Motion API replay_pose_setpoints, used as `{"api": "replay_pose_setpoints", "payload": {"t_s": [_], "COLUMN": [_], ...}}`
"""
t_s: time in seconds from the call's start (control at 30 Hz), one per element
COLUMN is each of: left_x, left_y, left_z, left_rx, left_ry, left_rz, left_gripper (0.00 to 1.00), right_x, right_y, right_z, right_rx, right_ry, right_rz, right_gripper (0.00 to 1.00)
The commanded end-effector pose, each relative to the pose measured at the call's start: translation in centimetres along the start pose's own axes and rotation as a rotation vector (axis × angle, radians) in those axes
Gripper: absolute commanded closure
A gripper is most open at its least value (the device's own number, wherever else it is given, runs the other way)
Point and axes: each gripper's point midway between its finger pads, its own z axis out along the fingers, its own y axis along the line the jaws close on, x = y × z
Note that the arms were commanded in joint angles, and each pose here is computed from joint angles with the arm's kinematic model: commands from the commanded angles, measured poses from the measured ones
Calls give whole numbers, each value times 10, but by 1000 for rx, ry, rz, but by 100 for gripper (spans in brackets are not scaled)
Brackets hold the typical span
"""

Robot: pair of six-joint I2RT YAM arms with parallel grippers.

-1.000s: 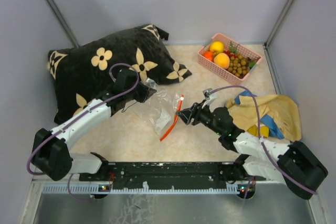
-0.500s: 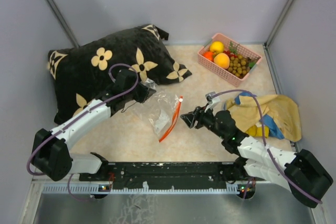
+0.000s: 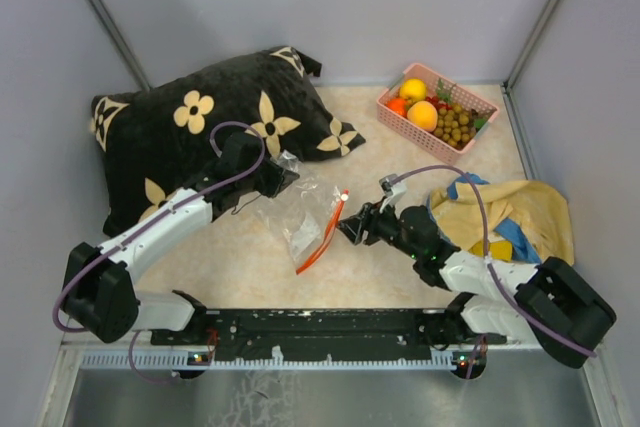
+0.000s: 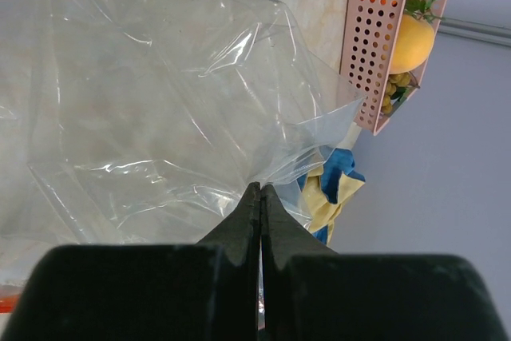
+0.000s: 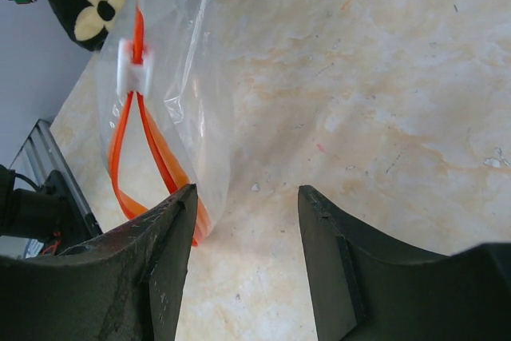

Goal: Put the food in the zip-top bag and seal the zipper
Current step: Open the zipper of the food storage bag at the center of the board.

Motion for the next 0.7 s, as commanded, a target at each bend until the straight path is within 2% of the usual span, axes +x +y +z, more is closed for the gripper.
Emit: {"api": "replay_pose_setpoints", "payload": {"t_s": [0.0,0.3,0.67], "left_x": [0,-3,-5], "left_y": [2,-1,-3], "left_z": [1,1,4], "left_rx": [-3,0,5], "left_ry": [4,-12,-17], "left_rz": [-11,-12,-19], "left_gripper": [100,100,100], "right_x": [-37,-21,-9], "right_y": [29,17,20], "right_z": [8,-3,-10], "right_rx": [-104,-54,-70], "right_ry": [-110,-63,-28], "right_rz": [-14,-17,-31], "right_gripper": [46,46,46]}}
